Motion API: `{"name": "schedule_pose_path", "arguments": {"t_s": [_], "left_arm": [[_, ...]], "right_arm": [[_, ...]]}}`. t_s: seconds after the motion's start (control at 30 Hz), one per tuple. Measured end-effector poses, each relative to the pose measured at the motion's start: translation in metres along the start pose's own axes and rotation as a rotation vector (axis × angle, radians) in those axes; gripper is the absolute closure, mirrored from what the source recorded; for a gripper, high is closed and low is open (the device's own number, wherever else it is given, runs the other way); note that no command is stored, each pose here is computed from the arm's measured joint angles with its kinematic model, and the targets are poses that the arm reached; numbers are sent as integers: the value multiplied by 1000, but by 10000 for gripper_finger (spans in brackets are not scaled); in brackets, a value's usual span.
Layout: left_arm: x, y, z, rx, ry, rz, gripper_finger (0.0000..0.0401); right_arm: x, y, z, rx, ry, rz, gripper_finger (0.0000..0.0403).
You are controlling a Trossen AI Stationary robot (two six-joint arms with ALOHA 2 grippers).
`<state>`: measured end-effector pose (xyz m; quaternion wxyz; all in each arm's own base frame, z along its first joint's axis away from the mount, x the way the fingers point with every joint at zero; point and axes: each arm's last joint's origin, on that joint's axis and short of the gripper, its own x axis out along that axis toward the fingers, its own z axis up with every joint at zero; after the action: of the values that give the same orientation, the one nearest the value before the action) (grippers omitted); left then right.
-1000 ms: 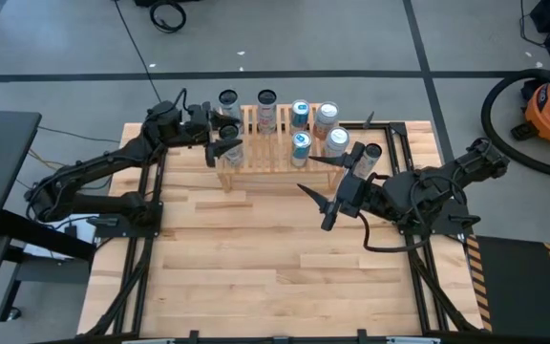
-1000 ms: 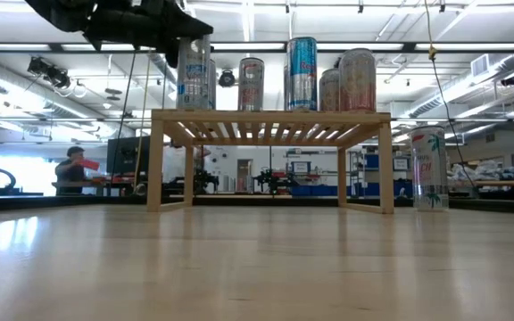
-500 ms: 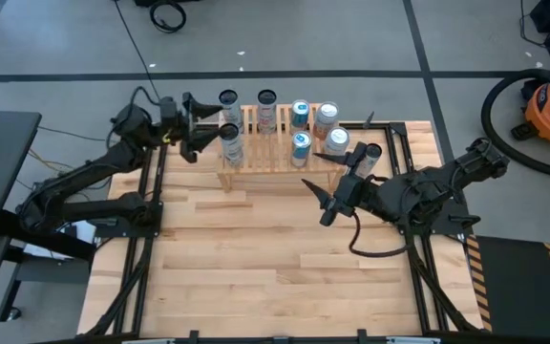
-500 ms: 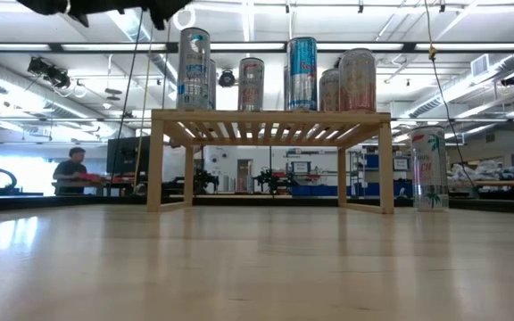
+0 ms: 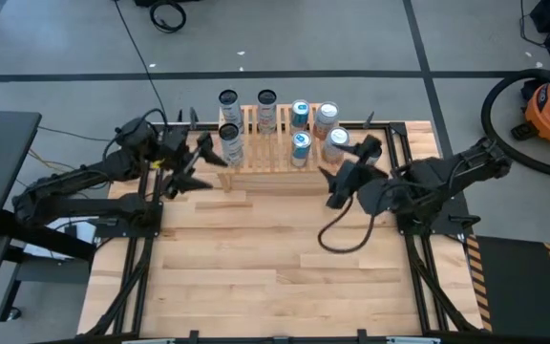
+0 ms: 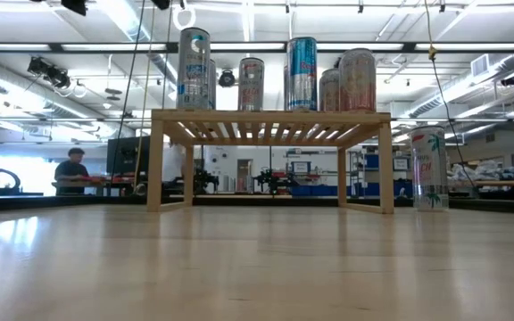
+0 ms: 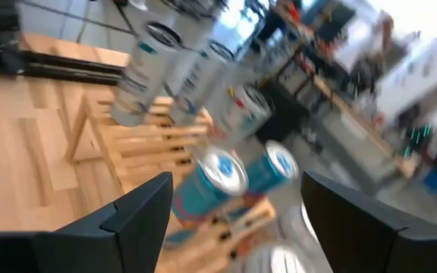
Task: Place canned beverage on shelf
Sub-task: Put the white-pink soda can on the shelf aligned with the other white-pink soda
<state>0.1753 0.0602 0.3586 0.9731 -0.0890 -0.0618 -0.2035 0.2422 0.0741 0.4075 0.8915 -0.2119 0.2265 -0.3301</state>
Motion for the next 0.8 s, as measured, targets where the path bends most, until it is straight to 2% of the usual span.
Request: {"name": "schedule_pose_path", "arguments": {"t_s": [0.2, 0.33, 0.47, 0.67, 0.8], "left_arm": [[14, -17, -5, 6, 19, -120, 83], [19, -22, -13, -11, 70, -151, 83], [22, -26, -19, -17, 113, -175, 83], [25, -29, -28, -13, 163, -123, 83], [26, -29, -30, -25, 178, -114, 83]], "right_arm": [[-4, -35, -19, 224, 91, -26, 104], [-8, -53, -28, 314, 141, 26, 104], [-7, -70, -34, 389, 163, -23, 104], [-5, -100, -42, 465, 176, -106, 104], [-8, -118, -48, 498, 183, -119, 104]]}}
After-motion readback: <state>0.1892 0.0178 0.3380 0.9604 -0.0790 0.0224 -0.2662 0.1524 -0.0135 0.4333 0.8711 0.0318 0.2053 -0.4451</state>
